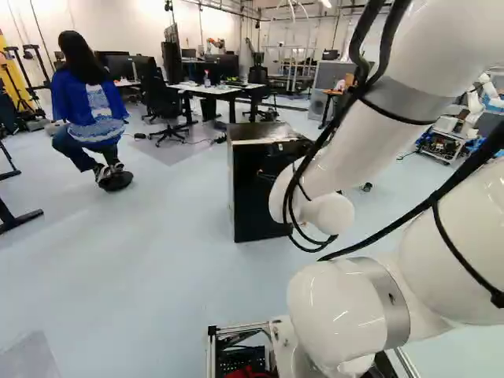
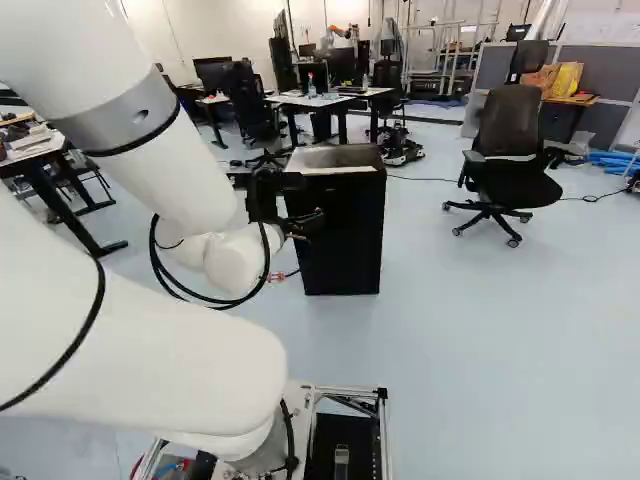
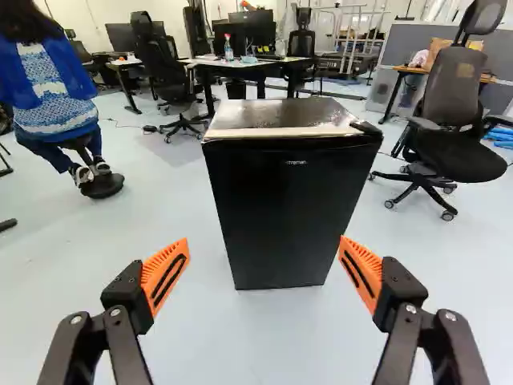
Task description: Grab a drink from the fridge
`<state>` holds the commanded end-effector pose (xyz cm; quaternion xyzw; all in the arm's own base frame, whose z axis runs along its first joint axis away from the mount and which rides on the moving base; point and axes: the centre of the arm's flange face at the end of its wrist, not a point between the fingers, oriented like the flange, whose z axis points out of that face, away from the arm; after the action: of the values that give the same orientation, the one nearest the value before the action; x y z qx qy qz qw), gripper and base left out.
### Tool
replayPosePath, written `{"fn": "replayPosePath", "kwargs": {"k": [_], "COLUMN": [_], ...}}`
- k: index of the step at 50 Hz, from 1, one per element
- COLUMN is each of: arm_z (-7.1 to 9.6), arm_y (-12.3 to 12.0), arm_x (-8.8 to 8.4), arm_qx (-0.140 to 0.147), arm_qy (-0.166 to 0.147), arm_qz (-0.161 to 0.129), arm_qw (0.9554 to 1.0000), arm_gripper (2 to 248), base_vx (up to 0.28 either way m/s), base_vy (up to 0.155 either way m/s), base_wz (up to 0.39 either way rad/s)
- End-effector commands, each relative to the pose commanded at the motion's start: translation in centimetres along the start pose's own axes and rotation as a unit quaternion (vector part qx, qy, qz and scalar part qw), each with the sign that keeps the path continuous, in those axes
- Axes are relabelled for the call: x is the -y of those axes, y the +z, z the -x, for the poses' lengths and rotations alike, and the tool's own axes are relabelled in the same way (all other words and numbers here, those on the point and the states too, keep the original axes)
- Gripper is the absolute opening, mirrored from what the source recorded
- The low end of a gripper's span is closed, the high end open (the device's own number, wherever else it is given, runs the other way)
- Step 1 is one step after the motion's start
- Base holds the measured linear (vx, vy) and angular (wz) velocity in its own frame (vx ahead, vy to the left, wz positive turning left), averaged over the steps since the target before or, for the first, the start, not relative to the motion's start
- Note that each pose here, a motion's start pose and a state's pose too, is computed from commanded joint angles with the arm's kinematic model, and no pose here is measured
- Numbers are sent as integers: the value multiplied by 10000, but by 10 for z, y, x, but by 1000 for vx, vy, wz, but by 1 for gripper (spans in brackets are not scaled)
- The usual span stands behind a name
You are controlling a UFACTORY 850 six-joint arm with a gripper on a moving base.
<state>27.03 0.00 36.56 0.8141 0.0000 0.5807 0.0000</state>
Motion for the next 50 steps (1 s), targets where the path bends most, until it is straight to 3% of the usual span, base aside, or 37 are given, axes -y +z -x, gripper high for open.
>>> {"fn": "replayPosePath", "kwargs": {"k": [50], "arm_z": [0], "arm_y": [0], "arm_x": [0], "arm_qx": [0], "arm_qy": [0], "arm_qz": [0], "arm_qw": [10000], "arm_gripper": [247], "base_vx": [59], "base_vy": [62], "base_wz": [21]}}
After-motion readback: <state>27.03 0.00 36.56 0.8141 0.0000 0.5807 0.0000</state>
